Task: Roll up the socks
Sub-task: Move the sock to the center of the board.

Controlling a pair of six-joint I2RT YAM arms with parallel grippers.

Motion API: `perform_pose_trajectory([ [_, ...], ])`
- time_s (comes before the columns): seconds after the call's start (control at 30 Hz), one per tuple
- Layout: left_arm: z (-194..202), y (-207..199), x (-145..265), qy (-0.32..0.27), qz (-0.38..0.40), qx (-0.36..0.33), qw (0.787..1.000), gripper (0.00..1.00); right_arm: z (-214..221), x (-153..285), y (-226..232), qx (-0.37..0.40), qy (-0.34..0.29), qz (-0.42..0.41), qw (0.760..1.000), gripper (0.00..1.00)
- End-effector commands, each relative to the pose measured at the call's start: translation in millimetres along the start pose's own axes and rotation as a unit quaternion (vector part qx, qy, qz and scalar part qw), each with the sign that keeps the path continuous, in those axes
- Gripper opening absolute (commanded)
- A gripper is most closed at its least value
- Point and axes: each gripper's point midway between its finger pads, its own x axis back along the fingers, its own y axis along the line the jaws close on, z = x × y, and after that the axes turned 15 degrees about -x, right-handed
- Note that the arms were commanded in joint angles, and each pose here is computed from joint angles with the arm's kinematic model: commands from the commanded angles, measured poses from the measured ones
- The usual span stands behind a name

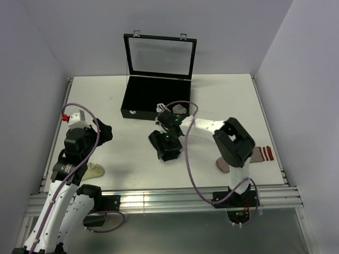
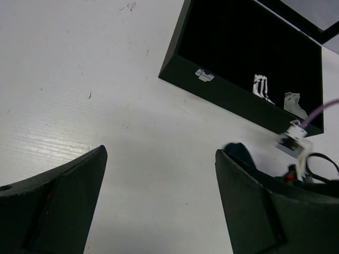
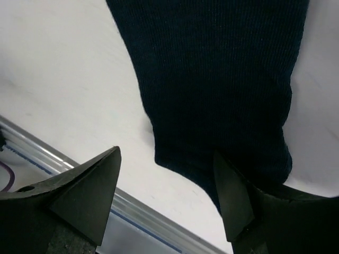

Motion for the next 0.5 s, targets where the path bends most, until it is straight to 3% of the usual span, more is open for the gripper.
perform_pose_trajectory([
  [0.0,-8,-5,1,-0.016,0.009,0.002,1.0,0.89,-7,-18,32,0.112,0.023,-0.008,0.993,0.77],
  [0.13,-8,-6,0,-0.015,0.012,0.0,1.0,0.89,-35,-28,69,0.143,0.011,-0.035,0.989,0.77],
  [0.33,-6,-21,1,-0.013,0.045,-0.008,0.999,0.88,-70,25,119,0.194,-0.067,-0.079,0.975,0.77],
  [0.47,-3,-42,1,-0.007,0.098,-0.016,0.995,0.83,-78,67,117,0.187,-0.157,-0.08,0.967,0.78],
])
